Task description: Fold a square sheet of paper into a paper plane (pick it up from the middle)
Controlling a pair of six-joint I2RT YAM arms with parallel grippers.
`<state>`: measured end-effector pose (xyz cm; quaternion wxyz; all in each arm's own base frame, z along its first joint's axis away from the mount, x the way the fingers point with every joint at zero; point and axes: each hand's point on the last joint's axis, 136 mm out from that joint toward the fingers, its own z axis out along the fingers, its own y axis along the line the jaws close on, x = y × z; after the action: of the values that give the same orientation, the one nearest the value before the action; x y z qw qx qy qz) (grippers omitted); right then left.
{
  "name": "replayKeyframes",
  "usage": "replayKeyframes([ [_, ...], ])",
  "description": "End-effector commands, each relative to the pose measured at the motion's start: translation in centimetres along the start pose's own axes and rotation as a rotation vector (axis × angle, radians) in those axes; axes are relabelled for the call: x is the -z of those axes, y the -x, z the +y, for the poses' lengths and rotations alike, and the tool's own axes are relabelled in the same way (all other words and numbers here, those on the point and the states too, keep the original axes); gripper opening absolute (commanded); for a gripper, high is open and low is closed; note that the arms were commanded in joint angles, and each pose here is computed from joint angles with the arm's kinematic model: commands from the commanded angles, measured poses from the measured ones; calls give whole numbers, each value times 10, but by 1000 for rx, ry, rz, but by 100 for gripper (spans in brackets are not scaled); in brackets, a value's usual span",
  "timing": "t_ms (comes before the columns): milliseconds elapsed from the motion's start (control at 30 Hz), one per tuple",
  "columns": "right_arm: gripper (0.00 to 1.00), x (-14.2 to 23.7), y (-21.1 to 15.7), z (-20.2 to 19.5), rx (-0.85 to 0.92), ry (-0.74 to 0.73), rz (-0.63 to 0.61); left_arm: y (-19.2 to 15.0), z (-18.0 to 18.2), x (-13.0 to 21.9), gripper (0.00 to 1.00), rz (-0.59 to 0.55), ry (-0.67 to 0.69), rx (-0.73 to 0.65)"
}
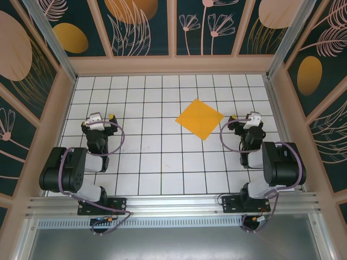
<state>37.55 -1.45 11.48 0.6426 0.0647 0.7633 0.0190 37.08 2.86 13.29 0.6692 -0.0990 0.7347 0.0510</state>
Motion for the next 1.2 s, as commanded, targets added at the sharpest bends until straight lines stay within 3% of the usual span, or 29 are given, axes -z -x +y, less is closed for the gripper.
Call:
replayKeyframes([
  [0,99,1,6,0,3,-4,-34,5,1,0,99,-26,-3,13],
  [767,99,1,6,0,-1,4,-33,7,1,1,98,-31,-4,14],
  [933,99,-1,21,-3,2,-54,-26,21,14,10,98,-70,65,50],
  [1167,99,-14,48,1,-121,-137,96,45,18,5,99,47,123,176],
])
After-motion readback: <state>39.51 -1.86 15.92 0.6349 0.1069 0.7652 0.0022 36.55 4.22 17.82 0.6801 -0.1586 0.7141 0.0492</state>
